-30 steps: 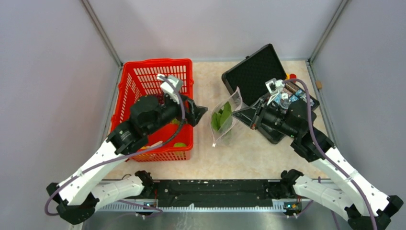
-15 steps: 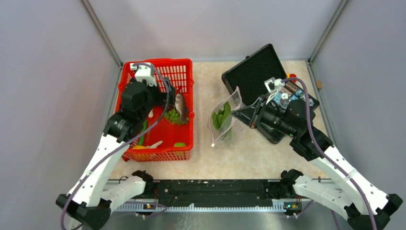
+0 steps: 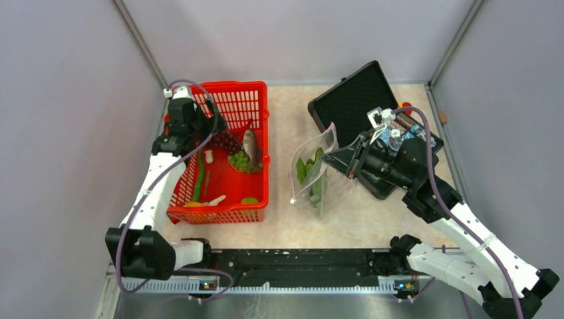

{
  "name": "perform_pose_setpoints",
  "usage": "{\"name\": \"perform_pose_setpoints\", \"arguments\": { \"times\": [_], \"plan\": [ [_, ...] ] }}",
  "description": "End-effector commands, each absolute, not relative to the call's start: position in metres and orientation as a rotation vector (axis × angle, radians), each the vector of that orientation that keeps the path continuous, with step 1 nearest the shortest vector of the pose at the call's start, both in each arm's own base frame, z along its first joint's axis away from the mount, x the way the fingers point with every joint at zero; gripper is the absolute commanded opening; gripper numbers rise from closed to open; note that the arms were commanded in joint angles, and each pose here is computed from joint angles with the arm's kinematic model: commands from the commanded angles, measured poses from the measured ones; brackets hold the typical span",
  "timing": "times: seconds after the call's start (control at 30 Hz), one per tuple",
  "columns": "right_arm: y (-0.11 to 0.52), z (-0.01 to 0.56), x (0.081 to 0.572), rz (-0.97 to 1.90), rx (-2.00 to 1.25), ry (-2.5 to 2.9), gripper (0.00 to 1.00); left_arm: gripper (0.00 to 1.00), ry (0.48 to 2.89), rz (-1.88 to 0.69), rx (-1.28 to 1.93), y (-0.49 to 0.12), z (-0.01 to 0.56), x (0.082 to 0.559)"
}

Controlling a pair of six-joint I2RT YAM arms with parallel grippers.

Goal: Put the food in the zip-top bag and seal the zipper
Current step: Pick up the fake fruit from the bin.

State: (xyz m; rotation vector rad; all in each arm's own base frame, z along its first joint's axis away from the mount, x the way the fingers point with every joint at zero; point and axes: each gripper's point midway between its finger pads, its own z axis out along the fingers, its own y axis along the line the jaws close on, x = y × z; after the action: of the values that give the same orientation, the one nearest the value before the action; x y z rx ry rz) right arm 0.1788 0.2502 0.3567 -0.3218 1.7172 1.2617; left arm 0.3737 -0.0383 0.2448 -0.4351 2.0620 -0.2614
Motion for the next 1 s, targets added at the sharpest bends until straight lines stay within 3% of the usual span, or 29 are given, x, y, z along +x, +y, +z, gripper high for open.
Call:
{"name": "perform_pose_setpoints", "arguments": {
  "times": [0.0,0.37,0.83,0.97],
  "plan": [
    [0.248,0.384,0.174,1.312,-0.325,1.604,0.0,0.99,2.039,-0.352,-0.553,-0.035,0.233,0.397],
    [0.251,0.382,0.175,1.34,-0.309,1.593,0.0,0.99,2.027,-0.411,-0.872,-0.031,0.18,0.446],
    [0.254,0.38,0.181,1.332,-0.302,1.596,0.0,0.99,2.066,-0.147,-1.095,-0.008,0.106,0.474],
    [0.255,0.381,0.181,1.335,-0.306,1.594,0.0,0.94,2.068,-0.155,-1.065,-0.013,0.095,0.488]
  ]
}}
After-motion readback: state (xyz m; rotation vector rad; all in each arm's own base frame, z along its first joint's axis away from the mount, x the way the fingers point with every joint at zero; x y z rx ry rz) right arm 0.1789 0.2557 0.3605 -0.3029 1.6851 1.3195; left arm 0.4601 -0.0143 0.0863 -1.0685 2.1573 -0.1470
